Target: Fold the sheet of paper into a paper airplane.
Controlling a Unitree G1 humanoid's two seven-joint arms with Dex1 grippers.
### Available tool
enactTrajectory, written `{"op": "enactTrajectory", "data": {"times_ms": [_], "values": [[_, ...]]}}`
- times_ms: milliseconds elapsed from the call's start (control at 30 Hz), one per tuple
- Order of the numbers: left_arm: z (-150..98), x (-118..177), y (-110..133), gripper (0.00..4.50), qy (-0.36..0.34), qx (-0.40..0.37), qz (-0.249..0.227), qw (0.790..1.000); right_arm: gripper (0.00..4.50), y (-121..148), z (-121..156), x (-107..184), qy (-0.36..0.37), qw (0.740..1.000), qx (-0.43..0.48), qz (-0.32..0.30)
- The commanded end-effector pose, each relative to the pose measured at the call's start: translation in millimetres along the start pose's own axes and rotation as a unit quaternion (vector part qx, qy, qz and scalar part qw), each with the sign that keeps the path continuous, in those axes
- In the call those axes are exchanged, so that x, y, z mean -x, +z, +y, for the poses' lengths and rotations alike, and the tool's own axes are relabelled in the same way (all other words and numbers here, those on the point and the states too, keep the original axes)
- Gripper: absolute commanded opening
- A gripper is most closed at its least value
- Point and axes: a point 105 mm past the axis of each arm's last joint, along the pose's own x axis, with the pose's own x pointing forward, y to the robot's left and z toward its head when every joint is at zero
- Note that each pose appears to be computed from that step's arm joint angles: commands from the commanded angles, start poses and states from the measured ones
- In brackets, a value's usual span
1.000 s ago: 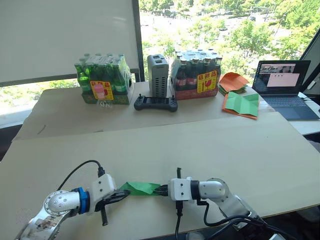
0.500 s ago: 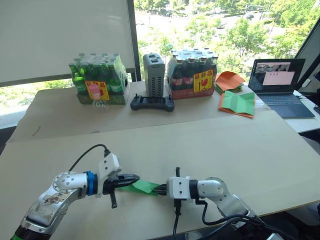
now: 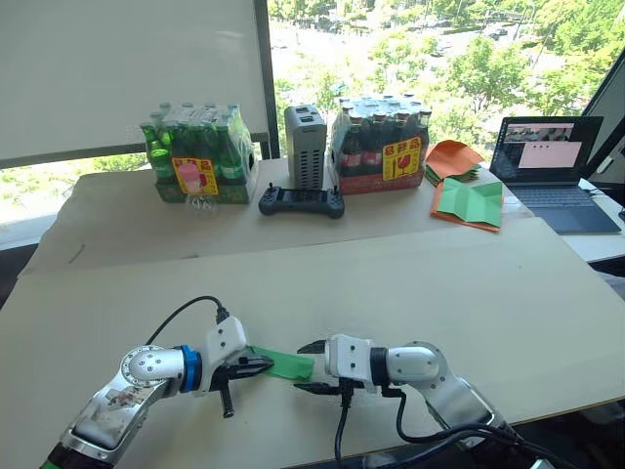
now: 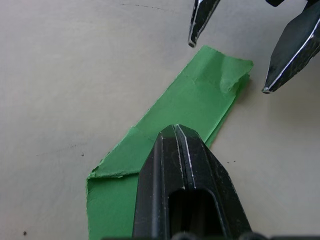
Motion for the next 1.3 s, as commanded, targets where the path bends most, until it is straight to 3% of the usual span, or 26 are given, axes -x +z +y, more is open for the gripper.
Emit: {"op": "enactTrajectory", "data": {"times_ms": [33,67,100,333,667,1000,1300], "values": [[-4.2,-0.6,-0.5,0.0,-0.004,-0.014,0.003,1.0,2.88,28.4,-12.2,1.8,-0.021,0.998,-0.038,-0.049],[-4.7,-0.2,-2.9,0.0,-0.004,-0.009,0.005,1.0,2.88,27.9,-16.7,-0.2,-0.032,0.997,-0.05,-0.043],[-4.5,0.1,-4.4,0.0,-0.003,-0.006,0.006,1.0,2.36,25.3,-20.7,-2.2,-0.042,0.997,-0.056,-0.032],[-2.1,0.5,-5.5,0.0,0.003,-0.003,0.005,1.0,0.05,7.5,-18.6,-12.9,-0.038,0.996,-0.074,0.024],[-0.4,-3.9,-4.4,0.0,0.007,-0.005,0.002,1.0,0.05,-2.6,-19.7,-33.9,-0.036,0.994,-0.081,0.058],[2.2,-3.7,-13.3,0.0,0.014,-0.01,0.022,1.0,0.05,-32.9,-4.2,-28.3,-0.008,0.985,-0.109,0.132],[-1.4,-6.6,-19.2,0.0,0.009,-0.009,0.029,1.0,0.05,-9.5,-22.8,-29.0,-0.038,0.992,-0.086,0.082]]}}
